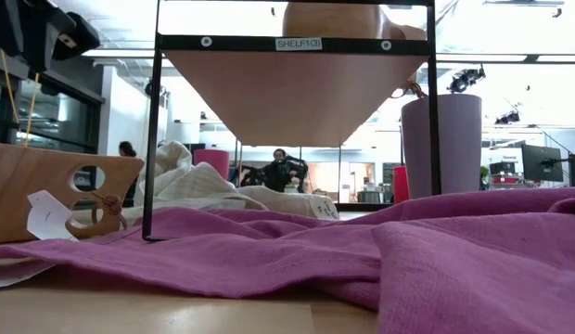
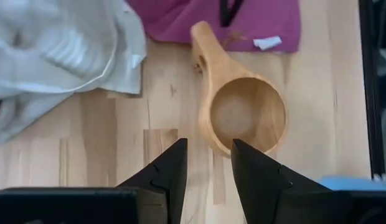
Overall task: Stack small to large cups/mugs on shelf
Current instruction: Put the brown mug on the shelf
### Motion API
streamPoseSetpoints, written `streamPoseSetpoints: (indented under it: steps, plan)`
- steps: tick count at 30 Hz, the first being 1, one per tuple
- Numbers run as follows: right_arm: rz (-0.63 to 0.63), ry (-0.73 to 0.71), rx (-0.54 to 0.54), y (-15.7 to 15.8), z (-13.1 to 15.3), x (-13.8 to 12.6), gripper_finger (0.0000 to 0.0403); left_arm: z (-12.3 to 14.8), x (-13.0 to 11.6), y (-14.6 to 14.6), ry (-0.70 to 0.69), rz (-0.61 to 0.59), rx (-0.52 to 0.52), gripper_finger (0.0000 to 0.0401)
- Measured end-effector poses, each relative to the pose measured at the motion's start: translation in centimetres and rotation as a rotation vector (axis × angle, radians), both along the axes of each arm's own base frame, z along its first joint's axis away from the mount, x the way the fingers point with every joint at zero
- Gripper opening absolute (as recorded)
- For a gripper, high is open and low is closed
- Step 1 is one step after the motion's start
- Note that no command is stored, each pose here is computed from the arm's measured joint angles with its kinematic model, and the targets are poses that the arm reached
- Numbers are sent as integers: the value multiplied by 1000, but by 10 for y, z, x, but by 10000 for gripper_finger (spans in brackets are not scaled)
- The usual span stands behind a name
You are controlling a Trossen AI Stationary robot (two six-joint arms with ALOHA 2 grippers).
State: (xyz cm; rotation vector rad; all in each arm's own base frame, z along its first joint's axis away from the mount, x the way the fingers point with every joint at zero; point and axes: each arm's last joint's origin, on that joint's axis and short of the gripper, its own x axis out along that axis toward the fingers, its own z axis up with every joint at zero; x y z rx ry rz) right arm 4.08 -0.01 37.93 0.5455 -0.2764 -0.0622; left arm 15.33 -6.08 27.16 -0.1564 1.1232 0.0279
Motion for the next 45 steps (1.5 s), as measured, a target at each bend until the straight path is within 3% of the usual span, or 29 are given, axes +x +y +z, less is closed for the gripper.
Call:
streamPoseSetpoints:
  steps: [5,20,30,45]
  plan:
    - [-2,4,-7,0,0,0,73,-2,0,-4,-6,75,-5,110]
    - [14,27,-16,0,-3,0,73,-48,0,-14,40,197,-79,110]
    - [18,50,-7,1,-5,1,73,-66,16,-23,25,210,-133,110]
    - [19,60,-7,1,-6,1,73,-83,27,-29,95,225,-116,110]
